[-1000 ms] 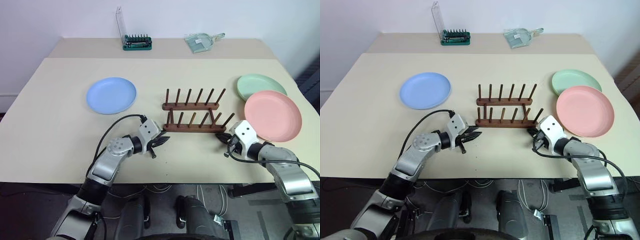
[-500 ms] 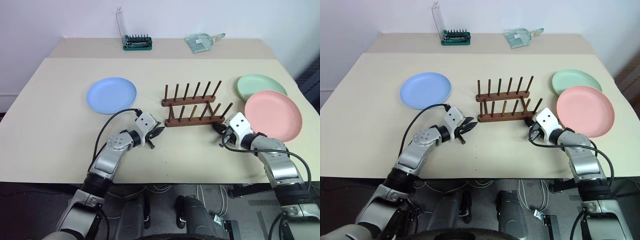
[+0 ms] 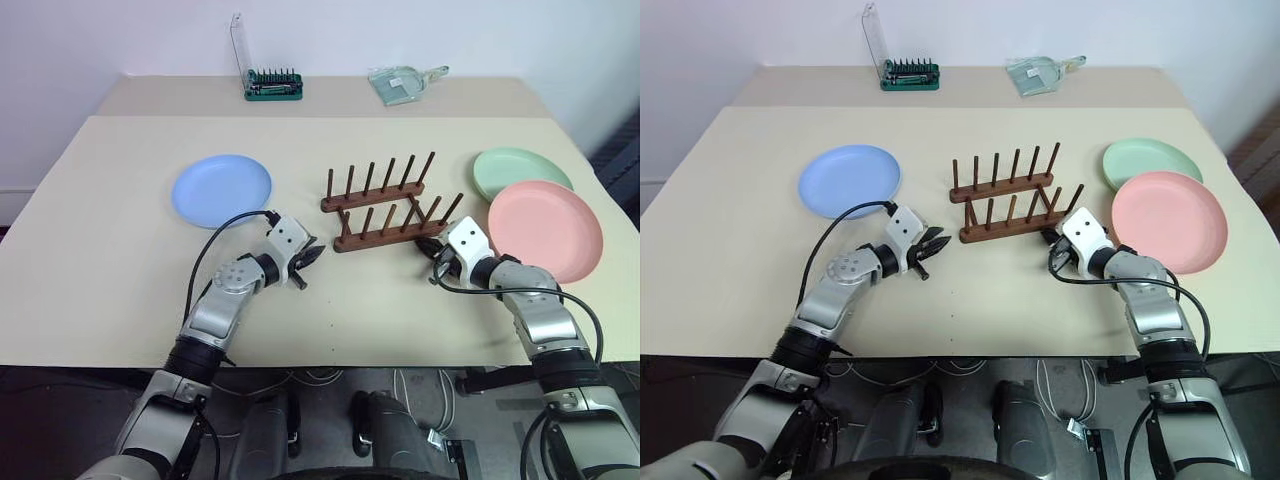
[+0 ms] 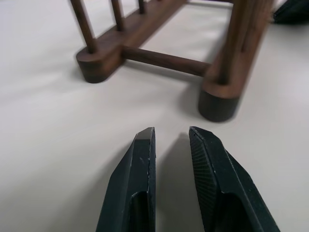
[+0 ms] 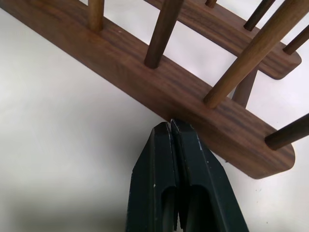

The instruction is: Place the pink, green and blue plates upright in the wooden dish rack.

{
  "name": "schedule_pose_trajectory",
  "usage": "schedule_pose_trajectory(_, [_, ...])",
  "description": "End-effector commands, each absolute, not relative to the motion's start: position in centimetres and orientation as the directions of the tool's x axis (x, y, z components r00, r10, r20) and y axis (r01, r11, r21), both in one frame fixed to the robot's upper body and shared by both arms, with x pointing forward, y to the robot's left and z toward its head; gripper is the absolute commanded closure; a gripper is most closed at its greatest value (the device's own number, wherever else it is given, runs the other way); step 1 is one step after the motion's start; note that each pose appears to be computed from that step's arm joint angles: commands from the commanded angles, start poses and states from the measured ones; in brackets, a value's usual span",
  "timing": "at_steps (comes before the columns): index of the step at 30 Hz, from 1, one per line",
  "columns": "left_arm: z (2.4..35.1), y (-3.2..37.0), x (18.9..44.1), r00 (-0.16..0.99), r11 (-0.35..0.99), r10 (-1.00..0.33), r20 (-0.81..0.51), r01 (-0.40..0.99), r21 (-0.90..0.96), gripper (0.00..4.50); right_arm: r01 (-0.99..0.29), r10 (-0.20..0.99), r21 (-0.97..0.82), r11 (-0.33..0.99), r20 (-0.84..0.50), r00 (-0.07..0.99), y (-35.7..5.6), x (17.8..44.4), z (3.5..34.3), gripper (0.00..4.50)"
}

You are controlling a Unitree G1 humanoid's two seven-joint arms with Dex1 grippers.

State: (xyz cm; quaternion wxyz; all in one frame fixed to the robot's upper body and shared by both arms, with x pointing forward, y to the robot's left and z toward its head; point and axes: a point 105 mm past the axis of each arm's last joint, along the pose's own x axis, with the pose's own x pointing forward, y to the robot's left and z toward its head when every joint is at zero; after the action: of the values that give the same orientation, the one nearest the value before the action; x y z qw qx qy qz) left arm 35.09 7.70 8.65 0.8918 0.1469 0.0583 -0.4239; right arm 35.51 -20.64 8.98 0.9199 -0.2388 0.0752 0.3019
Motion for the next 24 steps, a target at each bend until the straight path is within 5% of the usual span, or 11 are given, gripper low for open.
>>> schedule_pose_trajectory(1, [8.7, 8.1, 33.2, 0.538, 0.506, -0.805, -0.251, 0.843, 0.183, 3.39, -0.603, 0.539, -0.401, 0.690, -0.271, 0.797, -20.8, 34.7, 9.6, 4.46])
schedule_pose_trajectory(4, [8.9, 7.5, 32.0, 0.448, 0.411, -0.851, -0.274, 0.893, 0.183, 3.39, -0.606, 0.538, -0.397, 0.689, -0.278, 0.795, -21.0, 34.2, 9.5, 4.46])
schedule_pose_trajectory(10, [8.9, 4.7, 33.1, 0.447, 0.400, -0.851, -0.276, 0.892, 0.209, 3.39, -0.599, 0.531, -0.391, 0.698, -0.278, 0.801, -21.0, 33.9, 9.5, 4.46])
schedule_pose_trajectory(14, [8.7, 3.8, 35.6, 0.567, 0.522, -0.780, -0.264, 0.823, 0.225, 3.39, -0.598, 0.532, -0.388, 0.701, -0.274, 0.801, -20.8, 33.7, 9.6, 4.46])
schedule_pose_trajectory(24, [8.5, 5.0, 36.6, 0.641, 0.599, -0.725, -0.251, 0.767, 0.228, 3.39, -0.595, 0.528, -0.390, 0.703, -0.275, 0.804, -20.8, 33.8, 9.9, 4.46])
